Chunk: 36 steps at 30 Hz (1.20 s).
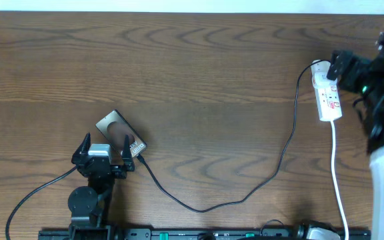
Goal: Plug charger to phone and switch on socket
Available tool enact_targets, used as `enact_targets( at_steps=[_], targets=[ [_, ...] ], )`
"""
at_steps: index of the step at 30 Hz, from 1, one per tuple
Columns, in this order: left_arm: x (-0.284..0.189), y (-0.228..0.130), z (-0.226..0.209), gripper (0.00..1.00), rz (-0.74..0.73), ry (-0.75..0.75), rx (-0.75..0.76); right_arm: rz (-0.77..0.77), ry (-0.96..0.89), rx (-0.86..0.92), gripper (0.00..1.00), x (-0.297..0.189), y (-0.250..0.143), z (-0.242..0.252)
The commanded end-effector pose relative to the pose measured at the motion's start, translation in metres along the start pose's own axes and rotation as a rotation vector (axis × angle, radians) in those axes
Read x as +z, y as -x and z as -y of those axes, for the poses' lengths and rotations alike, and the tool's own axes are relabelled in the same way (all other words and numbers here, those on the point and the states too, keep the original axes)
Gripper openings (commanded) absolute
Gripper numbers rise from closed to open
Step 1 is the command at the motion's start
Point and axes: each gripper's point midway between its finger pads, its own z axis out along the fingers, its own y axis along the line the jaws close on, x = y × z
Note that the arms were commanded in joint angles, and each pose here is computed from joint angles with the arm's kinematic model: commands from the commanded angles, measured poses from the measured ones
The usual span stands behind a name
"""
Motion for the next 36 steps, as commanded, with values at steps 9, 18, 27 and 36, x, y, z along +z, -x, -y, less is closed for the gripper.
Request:
enact_targets(
  at_steps=[9,18,27,36],
  targets=[
    [0.001,-0.015,0.001,0.92,-0.048,-0.006,0.003,0.169,0.059,-0.075,0.99,-0.02,-0.097,-0.005],
    [0.001,-0.015,0.001,0.92,-0.048,-0.006,0.003,0.467,0.163,-0.186,0.99,-0.049,-0.14,-0.021],
    [0.001,-0.015,0.001,0.92,-0.048,-0.006,0.003,0.501,0.198,-0.396,0.99,-0.065,-0.161,-0.038],
    [0.001,-0.015,0.001,0.92,-0.048,-0.006,0.003,0.395,0.224,-0.422,0.99,-0.067,-0.193,-0.039]
  ],
)
